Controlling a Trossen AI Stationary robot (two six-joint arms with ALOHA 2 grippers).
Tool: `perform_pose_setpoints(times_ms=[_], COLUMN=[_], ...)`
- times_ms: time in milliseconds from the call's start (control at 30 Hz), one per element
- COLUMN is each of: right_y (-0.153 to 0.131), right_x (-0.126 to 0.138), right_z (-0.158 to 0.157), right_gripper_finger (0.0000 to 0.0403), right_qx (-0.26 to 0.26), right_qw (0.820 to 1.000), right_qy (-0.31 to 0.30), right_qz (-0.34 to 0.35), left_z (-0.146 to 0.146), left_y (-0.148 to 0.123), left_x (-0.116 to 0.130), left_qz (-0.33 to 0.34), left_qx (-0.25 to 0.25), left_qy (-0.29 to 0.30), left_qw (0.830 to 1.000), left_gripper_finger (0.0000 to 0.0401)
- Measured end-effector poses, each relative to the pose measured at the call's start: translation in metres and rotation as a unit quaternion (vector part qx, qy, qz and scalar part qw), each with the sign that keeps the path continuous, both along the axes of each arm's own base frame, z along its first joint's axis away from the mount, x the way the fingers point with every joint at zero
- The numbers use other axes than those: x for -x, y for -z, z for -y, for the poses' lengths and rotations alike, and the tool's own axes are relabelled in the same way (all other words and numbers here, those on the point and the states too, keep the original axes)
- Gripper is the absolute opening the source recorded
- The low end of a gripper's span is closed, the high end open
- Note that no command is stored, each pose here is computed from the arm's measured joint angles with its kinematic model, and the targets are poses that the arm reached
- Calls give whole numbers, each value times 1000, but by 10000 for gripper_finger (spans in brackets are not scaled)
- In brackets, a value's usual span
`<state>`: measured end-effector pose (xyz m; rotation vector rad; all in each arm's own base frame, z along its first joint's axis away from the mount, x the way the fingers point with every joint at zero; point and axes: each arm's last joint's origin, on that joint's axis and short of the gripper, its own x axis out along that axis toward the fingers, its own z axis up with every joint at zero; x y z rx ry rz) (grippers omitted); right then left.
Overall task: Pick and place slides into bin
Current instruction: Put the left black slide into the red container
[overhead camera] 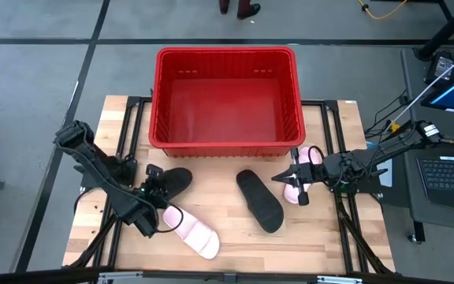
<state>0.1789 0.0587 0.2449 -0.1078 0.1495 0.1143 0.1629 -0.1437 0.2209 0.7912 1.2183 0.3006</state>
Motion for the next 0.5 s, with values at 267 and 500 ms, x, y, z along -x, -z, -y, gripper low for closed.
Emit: perform_pose_setpoints(times_ms=[267,500], right_y=[0,0], right_x=[0,0], right_z=[0,0], right_gripper_finger=[4,4], right_qx=[0,-9], right_qw=[1000,1000], right_qy=[0,1], right_qz=[0,-1], left_z=[19,28], left_y=[-34,-57], left_x=[-7,-11], left_qz=[46,130], left_qx=[38,26], left_qy=[33,46], left_qw=[998,990], left_gripper_finger=[5,5])
